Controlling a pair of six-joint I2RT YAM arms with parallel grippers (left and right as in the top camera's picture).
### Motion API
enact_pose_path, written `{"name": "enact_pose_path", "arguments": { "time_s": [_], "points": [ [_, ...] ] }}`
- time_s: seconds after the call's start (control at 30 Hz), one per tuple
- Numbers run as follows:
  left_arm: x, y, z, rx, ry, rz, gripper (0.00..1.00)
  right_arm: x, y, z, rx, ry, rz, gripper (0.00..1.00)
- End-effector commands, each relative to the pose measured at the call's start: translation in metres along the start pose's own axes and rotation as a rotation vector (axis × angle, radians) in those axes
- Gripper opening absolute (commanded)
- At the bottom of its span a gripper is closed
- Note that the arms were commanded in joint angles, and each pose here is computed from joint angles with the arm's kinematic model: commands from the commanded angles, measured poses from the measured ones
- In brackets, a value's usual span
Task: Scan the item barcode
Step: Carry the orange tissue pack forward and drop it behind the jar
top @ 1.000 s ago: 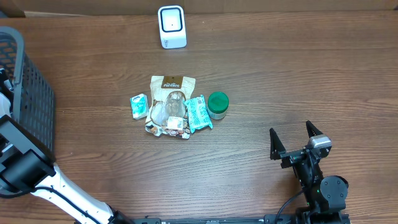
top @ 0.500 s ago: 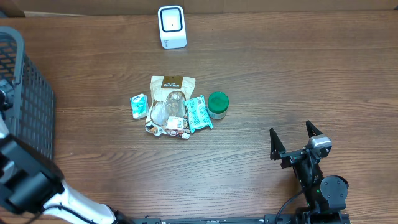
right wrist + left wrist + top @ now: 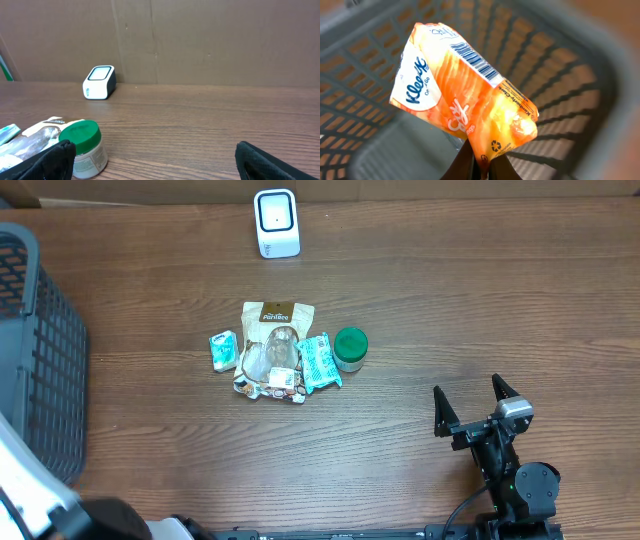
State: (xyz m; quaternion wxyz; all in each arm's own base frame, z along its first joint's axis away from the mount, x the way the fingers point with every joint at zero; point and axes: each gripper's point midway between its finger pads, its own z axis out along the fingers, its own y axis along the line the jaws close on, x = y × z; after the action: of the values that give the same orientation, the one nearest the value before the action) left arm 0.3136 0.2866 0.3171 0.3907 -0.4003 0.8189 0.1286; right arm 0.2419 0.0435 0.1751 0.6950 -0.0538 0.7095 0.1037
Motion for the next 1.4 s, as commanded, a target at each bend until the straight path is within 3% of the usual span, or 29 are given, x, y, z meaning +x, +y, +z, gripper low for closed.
{"name": "enact_pose_path", "arguments": {
  "time_s": [0.0, 0.13, 0.27, 0.6, 1.03, 1.37],
  "points": [
    [-0.012, -0.035, -0.056, 0.211, -0.082, -0.076, 0.04, 0.003, 0.002, 0.0, -0.009, 0.0, 0.005, 1.0],
    [-0.002, -0.072, -0.104, 0.391, -0.093, -0.038, 0.04, 0.003, 0.002, 0.0, -0.009, 0.0, 0.005, 1.0],
    [0.032, -0.107, -0.136, 0.485, -0.022, 0.041, 0.04, 0.003, 0.002, 0.0, -0.009, 0.0, 0.005, 1.0],
    [0.139, -0.203, -0.151, 0.648, 0.248, 0.363, 0.04, 0.003, 0.002, 0.0, -0.009, 0.0, 0.005, 1.0],
    [0.285, -0.296, -0.123, 0.607, 0.449, 0.884, 0.04, 0.003, 0.002, 0.0, -0.009, 0.0, 0.005, 1.0],
    [0.38, -0.322, -0.099, 0.588, 0.604, 1.123, 0.04, 0.003, 0.002, 0.0, -0.009, 0.0, 0.005, 1.0]
  ]
}}
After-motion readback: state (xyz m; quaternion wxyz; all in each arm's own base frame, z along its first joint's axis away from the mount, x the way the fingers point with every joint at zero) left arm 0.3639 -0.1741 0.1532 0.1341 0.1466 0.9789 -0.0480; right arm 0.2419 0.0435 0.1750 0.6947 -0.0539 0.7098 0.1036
